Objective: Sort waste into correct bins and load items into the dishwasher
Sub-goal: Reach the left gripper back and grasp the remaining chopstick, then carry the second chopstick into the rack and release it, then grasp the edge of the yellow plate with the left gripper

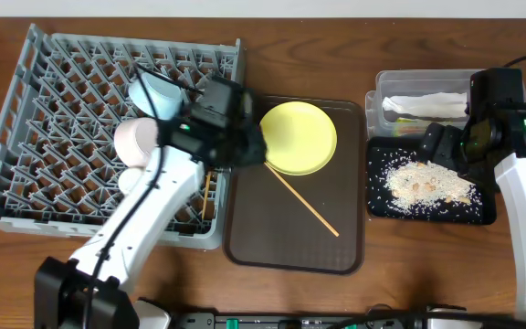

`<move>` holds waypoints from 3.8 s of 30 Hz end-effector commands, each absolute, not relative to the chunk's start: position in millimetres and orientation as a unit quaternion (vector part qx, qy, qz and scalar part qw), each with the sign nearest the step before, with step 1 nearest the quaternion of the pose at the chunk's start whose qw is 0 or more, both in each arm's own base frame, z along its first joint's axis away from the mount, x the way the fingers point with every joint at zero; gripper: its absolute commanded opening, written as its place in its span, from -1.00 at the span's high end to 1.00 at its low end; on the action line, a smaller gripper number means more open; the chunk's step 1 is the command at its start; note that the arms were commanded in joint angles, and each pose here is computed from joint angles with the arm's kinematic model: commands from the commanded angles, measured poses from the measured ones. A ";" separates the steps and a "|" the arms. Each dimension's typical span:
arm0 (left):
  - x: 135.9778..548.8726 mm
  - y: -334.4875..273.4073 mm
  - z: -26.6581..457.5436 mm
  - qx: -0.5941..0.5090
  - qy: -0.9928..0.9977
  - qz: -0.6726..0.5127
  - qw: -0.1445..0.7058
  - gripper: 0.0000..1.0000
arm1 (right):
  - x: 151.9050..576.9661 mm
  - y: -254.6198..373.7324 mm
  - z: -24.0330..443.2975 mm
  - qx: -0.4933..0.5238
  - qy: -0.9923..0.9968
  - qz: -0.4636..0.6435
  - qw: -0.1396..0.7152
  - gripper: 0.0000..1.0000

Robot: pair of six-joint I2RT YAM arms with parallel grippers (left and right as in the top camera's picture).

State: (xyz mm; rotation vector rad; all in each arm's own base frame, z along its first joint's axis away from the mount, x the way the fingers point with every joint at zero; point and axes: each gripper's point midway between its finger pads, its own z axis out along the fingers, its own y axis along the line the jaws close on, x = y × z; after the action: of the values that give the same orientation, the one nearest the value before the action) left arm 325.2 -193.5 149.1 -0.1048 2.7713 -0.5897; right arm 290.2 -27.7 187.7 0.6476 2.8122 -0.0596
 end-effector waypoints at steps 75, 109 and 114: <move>354.2 -105.0 199.5 0.114 0.947 -0.023 0.299 0.85 | 288.9 -28.3 192.1 0.217 0.967 -0.022 0.132 -0.98; 370.9 -165.7 210.9 0.163 0.925 -0.144 0.312 -0.33 | 292.0 -27.1 192.8 0.217 0.966 -0.017 0.137 -0.99; 371.9 -220.6 223.7 0.296 0.871 -0.140 0.365 -0.34 | 294.2 -25.3 193.3 0.216 0.966 -0.011 0.141 -0.98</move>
State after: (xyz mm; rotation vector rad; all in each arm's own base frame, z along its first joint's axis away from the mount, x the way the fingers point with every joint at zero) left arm 374.9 -183.2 213.7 0.5066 2.3685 -0.3620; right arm 292.9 -26.5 188.2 0.6448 2.8032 -0.0458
